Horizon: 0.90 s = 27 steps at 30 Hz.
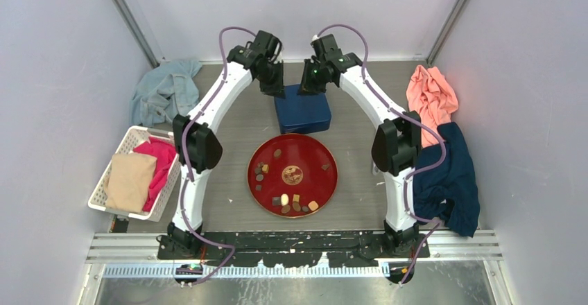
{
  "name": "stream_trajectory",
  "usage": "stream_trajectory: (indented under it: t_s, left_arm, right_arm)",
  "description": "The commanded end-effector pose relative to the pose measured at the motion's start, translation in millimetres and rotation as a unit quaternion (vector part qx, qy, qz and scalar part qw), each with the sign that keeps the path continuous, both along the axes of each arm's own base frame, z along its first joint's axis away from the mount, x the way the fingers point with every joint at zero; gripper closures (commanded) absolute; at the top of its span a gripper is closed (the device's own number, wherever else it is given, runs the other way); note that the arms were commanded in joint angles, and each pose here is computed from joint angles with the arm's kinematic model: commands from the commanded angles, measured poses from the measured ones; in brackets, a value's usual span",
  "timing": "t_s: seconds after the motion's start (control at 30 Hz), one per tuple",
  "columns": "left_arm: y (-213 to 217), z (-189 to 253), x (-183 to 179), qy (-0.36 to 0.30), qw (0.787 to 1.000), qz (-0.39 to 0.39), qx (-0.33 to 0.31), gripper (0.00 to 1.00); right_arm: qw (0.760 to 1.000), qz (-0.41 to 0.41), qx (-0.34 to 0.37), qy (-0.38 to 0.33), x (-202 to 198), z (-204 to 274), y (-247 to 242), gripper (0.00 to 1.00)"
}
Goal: Pack the chocolate
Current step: Close the box lid on the packing box.
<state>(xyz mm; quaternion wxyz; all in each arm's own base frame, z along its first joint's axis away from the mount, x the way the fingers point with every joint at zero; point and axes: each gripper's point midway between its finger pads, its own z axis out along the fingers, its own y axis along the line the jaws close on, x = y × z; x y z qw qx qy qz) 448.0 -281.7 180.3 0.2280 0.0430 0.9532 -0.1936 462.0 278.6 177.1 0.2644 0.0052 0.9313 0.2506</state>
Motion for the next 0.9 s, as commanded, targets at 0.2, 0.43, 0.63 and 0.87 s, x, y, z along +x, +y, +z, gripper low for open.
stream_trajectory:
  t_s: [0.2, 0.43, 0.63, 0.87]
  left_arm:
    - [38.6, -10.4, 5.0, 0.01, 0.998, 0.063, 0.02, 0.8]
    - [35.5, -30.1, 20.1, 0.073, 0.987, 0.093, -0.107, 0.51]
    - [20.1, -48.1, 14.0, 0.123, 0.973, 0.089, -0.173, 0.47]
    - [10.0, -61.0, 9.8, 0.158, 0.963, 0.085, -0.199, 0.52]
  right_arm:
    - [0.996, -0.088, 0.012, -0.003, 16.0, 3.3, -64.8, 0.59]
    - [0.986, -0.121, 0.087, 0.071, 33.1, -38.5, -106.4, 0.44]
    - [0.979, -0.125, 0.129, 0.093, 33.6, -53.1, -104.3, 0.35]
    - [0.968, -0.113, 0.182, 0.13, 32.8, -70.6, -92.9, 0.35]
